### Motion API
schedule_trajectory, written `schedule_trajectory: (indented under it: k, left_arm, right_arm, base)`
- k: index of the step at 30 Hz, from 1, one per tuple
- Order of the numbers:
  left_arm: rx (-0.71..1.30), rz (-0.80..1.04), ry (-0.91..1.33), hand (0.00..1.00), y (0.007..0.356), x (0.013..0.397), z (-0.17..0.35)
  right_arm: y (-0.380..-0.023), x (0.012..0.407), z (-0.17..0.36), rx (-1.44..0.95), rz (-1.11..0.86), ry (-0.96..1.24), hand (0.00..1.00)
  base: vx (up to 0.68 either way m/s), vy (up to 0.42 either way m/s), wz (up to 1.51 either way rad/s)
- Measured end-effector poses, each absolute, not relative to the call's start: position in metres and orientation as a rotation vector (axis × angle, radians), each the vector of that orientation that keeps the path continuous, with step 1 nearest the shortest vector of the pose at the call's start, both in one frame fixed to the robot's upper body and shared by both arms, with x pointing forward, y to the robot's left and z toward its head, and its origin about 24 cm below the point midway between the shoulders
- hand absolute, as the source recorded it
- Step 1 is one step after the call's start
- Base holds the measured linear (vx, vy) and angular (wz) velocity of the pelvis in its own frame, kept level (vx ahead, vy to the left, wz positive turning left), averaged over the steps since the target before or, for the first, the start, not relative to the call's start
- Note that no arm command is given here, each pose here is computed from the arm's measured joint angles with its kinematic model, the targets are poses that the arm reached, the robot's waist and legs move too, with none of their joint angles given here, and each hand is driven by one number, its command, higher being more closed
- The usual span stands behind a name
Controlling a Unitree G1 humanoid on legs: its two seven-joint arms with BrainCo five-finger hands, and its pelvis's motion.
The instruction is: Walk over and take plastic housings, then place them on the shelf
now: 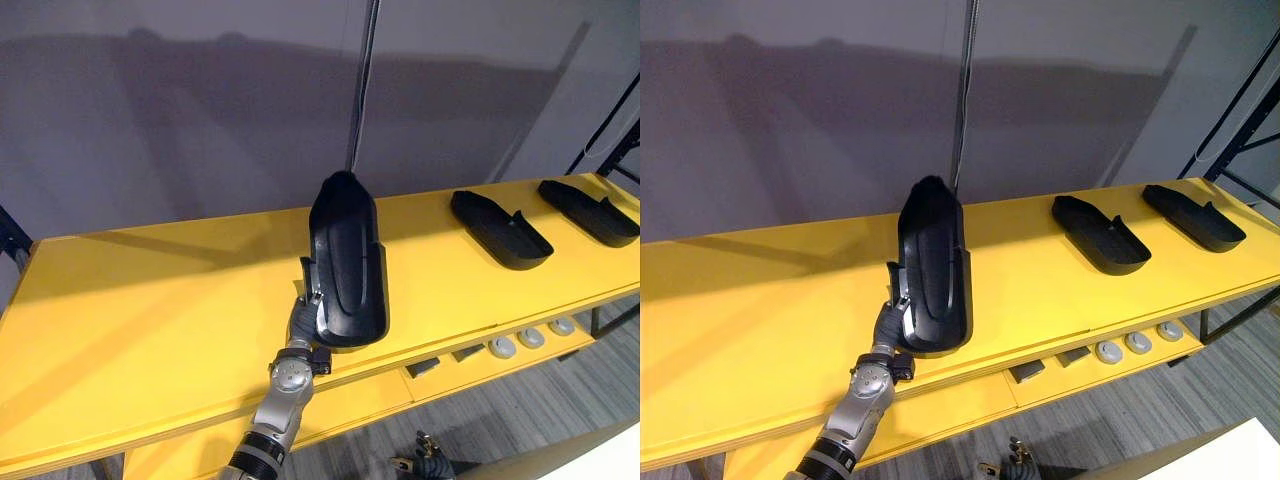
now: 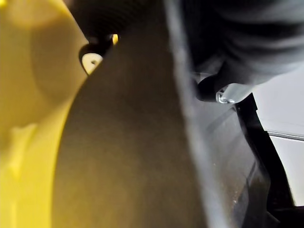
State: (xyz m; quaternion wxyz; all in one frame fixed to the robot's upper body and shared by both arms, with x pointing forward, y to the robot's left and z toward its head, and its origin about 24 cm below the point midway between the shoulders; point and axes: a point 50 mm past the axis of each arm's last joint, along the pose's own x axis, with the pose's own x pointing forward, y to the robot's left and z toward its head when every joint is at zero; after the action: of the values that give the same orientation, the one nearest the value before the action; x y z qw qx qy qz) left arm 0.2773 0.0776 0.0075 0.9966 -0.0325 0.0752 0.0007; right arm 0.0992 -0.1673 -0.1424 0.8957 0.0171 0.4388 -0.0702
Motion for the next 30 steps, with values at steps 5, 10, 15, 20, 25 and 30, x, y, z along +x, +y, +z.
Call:
schedule_trajectory:
  k: [5,10,15,20,25,30]
  left_arm:
    - [-0.063,0.048,0.179,1.00,0.084,0.293,0.007]
    - [-0.065,0.052,0.188,0.00,0.084,0.302,0.010]
    - [-0.084,0.076,0.193,0.00,0.083,0.311,0.015]
    - [-0.117,0.097,0.175,0.00,0.083,0.318,0.025]
    - [-0.145,0.154,0.164,0.00,0.089,0.323,0.030]
    - [-0.197,0.197,0.170,0.00,0.089,0.322,0.031]
  right_arm:
    - [-0.166,0.103,-0.143,0.010,-0.115,0.913,0.00]
    - [-0.166,0.109,-0.142,-0.007,-0.093,0.898,0.00]
    - [-0.169,0.112,-0.141,-0.022,-0.090,0.892,0.00]
    - [-0.172,0.113,-0.140,-0.029,-0.091,0.890,0.00]
    - [-0.171,0.115,-0.140,-0.029,-0.090,0.884,0.00]
    - [-0.171,0.115,-0.140,-0.029,-0.090,0.884,0.00]
  base:
    - [-0.15,-0.058,-0.02]
    - [-0.10,-0.089,-0.10]
    - [-0.01,-0.040,-0.07]
    - [0.04,-0.017,-0.04]
    - [0.00,0.000,0.00]
    - [-0.05,-0.036,0.00]
